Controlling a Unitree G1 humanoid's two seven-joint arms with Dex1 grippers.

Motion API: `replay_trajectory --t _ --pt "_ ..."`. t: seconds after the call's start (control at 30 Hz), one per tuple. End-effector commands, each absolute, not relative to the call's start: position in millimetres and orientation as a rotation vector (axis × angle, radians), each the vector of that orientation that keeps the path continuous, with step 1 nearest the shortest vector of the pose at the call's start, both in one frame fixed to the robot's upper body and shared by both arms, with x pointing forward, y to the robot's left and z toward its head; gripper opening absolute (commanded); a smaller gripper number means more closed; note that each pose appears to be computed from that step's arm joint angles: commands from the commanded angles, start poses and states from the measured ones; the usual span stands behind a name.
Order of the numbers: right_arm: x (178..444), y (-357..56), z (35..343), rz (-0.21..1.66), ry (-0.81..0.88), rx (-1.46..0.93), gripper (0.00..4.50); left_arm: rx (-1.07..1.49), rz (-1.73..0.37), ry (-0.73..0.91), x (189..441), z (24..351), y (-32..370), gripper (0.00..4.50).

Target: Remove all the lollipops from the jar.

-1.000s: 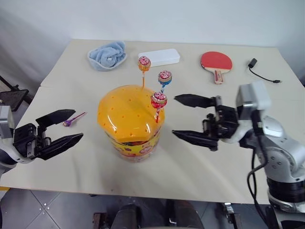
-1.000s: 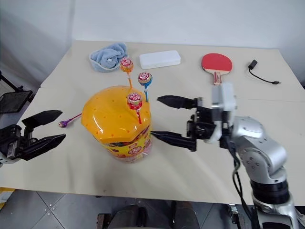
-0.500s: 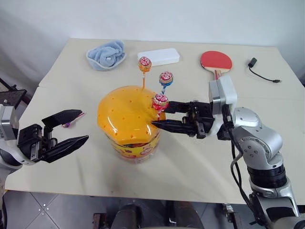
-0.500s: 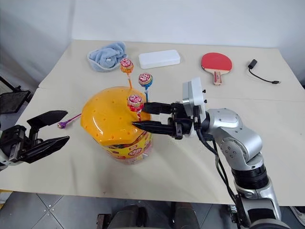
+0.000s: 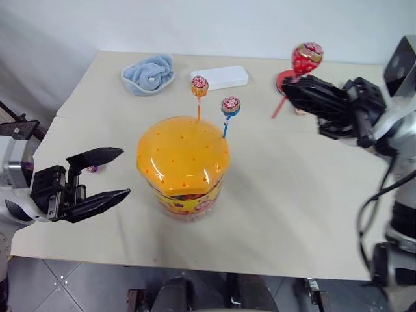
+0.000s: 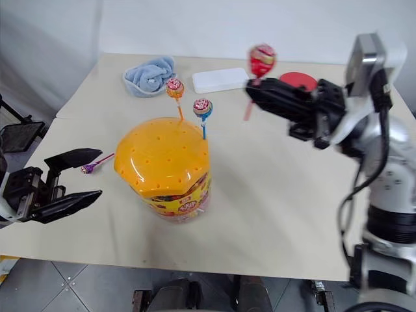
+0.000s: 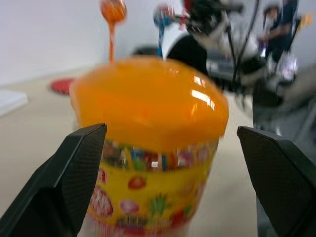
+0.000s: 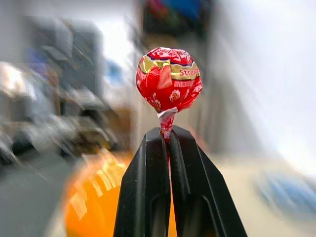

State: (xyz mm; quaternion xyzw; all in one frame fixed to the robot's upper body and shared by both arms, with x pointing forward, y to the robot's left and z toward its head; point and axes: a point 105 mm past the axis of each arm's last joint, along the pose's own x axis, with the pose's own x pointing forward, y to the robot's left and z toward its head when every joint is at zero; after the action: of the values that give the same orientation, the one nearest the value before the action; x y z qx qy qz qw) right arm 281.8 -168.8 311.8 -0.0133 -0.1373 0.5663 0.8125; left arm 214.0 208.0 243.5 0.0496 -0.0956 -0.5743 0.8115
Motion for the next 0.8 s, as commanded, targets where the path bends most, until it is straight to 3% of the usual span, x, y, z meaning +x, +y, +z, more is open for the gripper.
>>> replay_trajectory --t 0.03,0.1,0.17,0.23,0.3,0.4,0.43,0.47,0.57,0.73,0.8 --pt "312.6 -218.4 261.5 0.953 -0.055 -0.198 0.03 0.19 -1.248 -0.206 213.0 246.4 207.2 4.5" --pt "325.4 -253.3 207.0 0.794 0.176 -0.368 0.03 0.187 -1.243 -0.194 214.0 242.2 211.6 4.5" --pt "331.3 -274.4 178.9 0.686 0.27 -0.378 0.03 0.169 -1.231 -0.19 214.7 239.3 215.5 4.5" --pt "334.2 -306.6 142.3 0.514 0.465 -0.564 0.03 0.155 -1.229 -0.18 212.8 236.9 216.5 4.5" --pt "331.9 -325.1 119.1 0.432 0.589 -0.636 0.03 0.148 -1.228 -0.171 211.0 235.6 216.6 4.5" --pt "328.6 -322.6 108.2 0.463 0.591 -0.559 0.03 0.148 -1.227 -0.163 209.7 235.0 217.7 4.5" --pt "326.8 -323.3 108.5 0.468 0.583 -0.536 0.03 0.149 -1.226 -0.161 209.7 235.6 218.9 4.5" --pt "325.8 -324.0 110.5 0.472 0.57 -0.514 0.5 0.149 -1.224 -0.16 209.7 236.2 219.8 4.5" --pt "320.2 -320.8 125.8 0.54 0.483 -0.466 1.31 0.146 -1.216 -0.158 209.6 237.5 222.2 4.5" --pt "305.6 -306.0 190.0 0.752 0.158 -0.485 2.88 0.112 -1.143 -0.145 209.5 231.7 237.8 4.5" --pt "302.2 -293.7 210.2 0.823 0.073 -0.519 2.88 0.098 -1.116 -0.138 209.2 228.5 244.5 4.5"
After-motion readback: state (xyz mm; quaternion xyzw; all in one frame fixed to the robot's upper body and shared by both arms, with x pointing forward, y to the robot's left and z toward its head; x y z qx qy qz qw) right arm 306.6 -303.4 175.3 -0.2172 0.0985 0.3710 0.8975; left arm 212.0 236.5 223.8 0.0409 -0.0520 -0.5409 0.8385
